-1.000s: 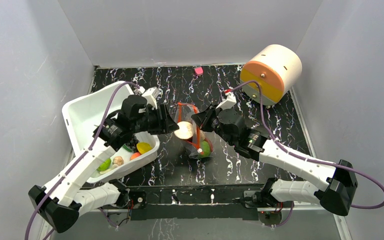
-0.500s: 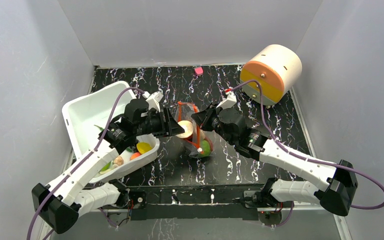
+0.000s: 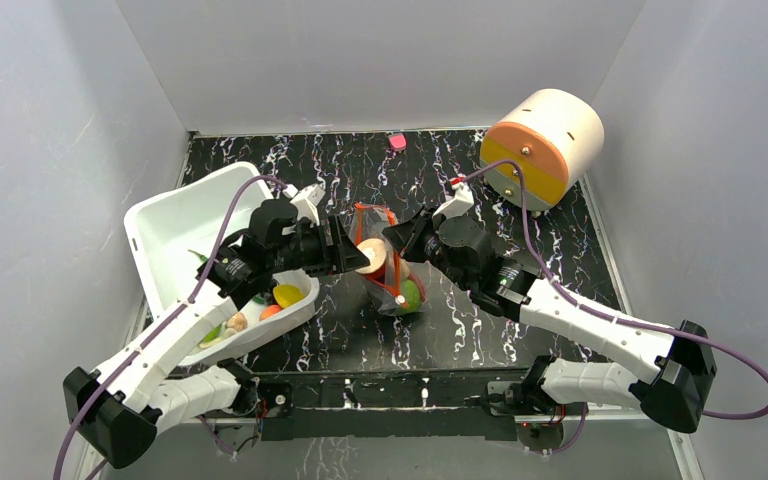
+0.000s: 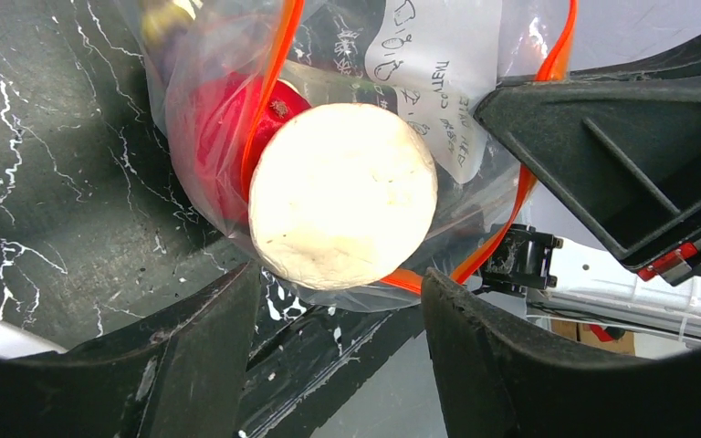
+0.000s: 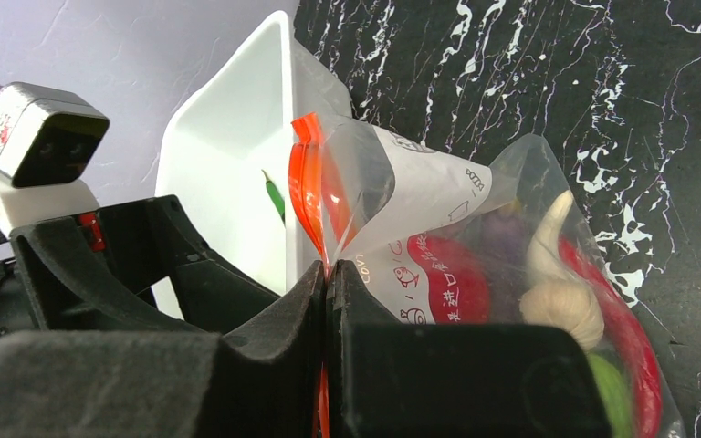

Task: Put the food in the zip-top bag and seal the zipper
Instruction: Place the fake fruit in the zipper food storage bag.

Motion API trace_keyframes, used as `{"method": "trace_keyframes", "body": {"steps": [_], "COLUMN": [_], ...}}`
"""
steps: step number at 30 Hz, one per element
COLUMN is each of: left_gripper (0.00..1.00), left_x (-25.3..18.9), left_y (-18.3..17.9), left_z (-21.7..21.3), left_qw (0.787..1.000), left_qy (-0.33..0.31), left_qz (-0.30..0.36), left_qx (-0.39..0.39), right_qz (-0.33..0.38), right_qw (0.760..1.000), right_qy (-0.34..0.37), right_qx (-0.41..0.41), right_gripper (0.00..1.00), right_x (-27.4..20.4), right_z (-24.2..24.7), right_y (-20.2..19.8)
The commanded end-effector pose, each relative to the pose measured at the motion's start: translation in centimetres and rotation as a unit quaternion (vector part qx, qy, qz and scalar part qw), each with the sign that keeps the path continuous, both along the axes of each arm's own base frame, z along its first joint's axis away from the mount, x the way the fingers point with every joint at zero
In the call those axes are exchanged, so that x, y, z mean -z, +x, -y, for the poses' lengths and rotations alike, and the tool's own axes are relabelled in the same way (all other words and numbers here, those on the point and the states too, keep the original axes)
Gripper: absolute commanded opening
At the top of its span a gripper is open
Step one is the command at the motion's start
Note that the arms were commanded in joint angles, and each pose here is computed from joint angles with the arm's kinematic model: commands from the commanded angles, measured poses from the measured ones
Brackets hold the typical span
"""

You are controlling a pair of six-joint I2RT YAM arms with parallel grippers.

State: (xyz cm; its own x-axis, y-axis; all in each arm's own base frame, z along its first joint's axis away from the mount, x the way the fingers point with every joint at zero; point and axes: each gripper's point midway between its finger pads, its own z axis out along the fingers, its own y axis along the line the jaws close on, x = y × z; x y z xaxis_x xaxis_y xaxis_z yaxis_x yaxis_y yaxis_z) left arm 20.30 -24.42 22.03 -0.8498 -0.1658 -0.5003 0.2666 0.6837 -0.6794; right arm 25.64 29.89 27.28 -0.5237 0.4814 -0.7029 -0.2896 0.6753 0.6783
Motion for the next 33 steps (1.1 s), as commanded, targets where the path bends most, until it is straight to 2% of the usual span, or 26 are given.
{"method": "trace_keyframes", "body": {"steps": [1,5,12,18,27,33], "left_gripper": [0.62,0.57,0.53,0.44,0.39,0.38], "left_x": [-0.9,-0.3,-0.1,-0.2,0.7,2.9], "left_y": [-0.2,-0.4,0.3,0.9,1.6,2.3], "left_z": [-0.8,-0.1,0.5,1.5,1.9,2.6], "left_qw": [1.0,1.0,1.0,0.999,0.999,1.0], "left_qy": [0.006,-0.008,-0.017,-0.035,-0.037,-0.029], "left_qz": [0.019,0.009,0.01,0.009,0.008,-0.008], "left_qx": [-0.009,0.002,0.001,0.006,0.002,0.006], "right_qz": [0.05,0.05,0.047,0.036,0.029,0.023], "right_qw": [0.997,0.997,0.997,0.997,0.996,0.994], "right_qy": [0.057,0.058,0.061,0.062,0.075,0.094], "right_qx": [0.004,0.004,-0.004,-0.021,-0.031,-0.049], "right_gripper": [0.0,0.0,0.0,0.0,0.0,0.0], "right_x": [-5.6,-5.8,-5.7,-4.7,-5.0,-5.8], "right_z": [0.2,0.2,-0.1,-0.9,-1.4,-2.4], "right_y": [0.3,0.3,0.1,-0.1,-0.4,-0.6]}}
